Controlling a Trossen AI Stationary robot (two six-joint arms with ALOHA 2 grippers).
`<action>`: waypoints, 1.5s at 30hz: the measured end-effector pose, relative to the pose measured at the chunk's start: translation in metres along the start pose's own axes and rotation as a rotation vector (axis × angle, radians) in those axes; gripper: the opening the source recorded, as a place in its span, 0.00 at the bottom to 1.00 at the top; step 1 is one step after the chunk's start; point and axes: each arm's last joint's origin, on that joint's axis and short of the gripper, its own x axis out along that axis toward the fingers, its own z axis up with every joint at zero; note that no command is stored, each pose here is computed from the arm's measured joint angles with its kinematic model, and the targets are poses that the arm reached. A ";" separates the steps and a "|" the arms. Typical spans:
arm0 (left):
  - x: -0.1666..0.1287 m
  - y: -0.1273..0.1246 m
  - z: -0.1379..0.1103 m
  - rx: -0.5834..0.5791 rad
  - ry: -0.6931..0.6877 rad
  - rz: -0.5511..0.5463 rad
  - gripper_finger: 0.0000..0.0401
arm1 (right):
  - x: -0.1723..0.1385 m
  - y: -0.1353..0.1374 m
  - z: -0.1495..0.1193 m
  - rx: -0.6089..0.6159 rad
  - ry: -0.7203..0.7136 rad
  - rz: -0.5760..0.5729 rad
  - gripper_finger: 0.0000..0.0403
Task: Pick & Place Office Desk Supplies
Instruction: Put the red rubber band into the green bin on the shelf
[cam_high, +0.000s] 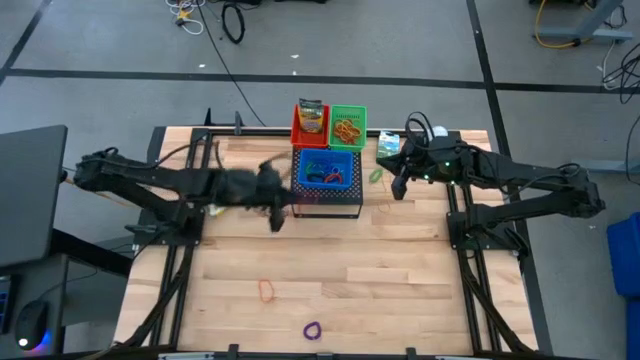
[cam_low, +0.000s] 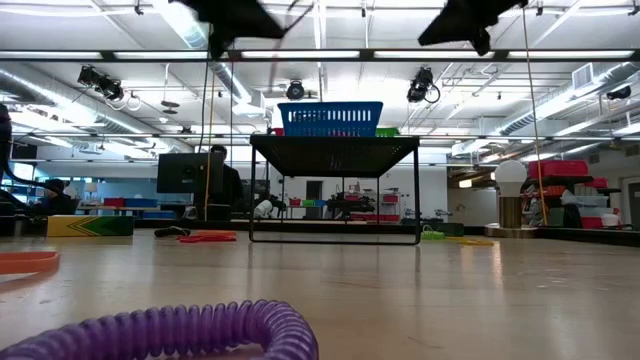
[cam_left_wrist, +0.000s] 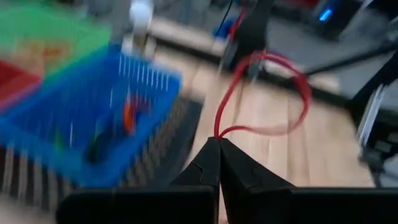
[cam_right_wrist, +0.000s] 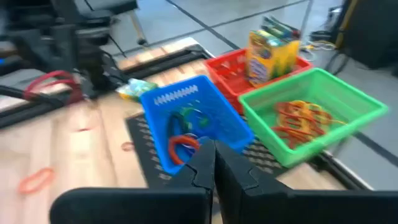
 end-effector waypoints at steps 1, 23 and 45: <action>0.006 0.006 0.006 0.010 -0.035 -0.020 0.00 | 0.003 0.002 0.001 0.018 -0.005 0.026 0.03; 0.073 0.036 0.036 -0.066 -0.441 -0.347 0.00 | 0.064 0.046 0.002 0.139 -0.078 0.284 0.46; 0.061 0.056 0.040 -0.081 -0.367 -0.273 0.10 | 0.083 0.049 0.004 0.150 -0.165 0.245 0.04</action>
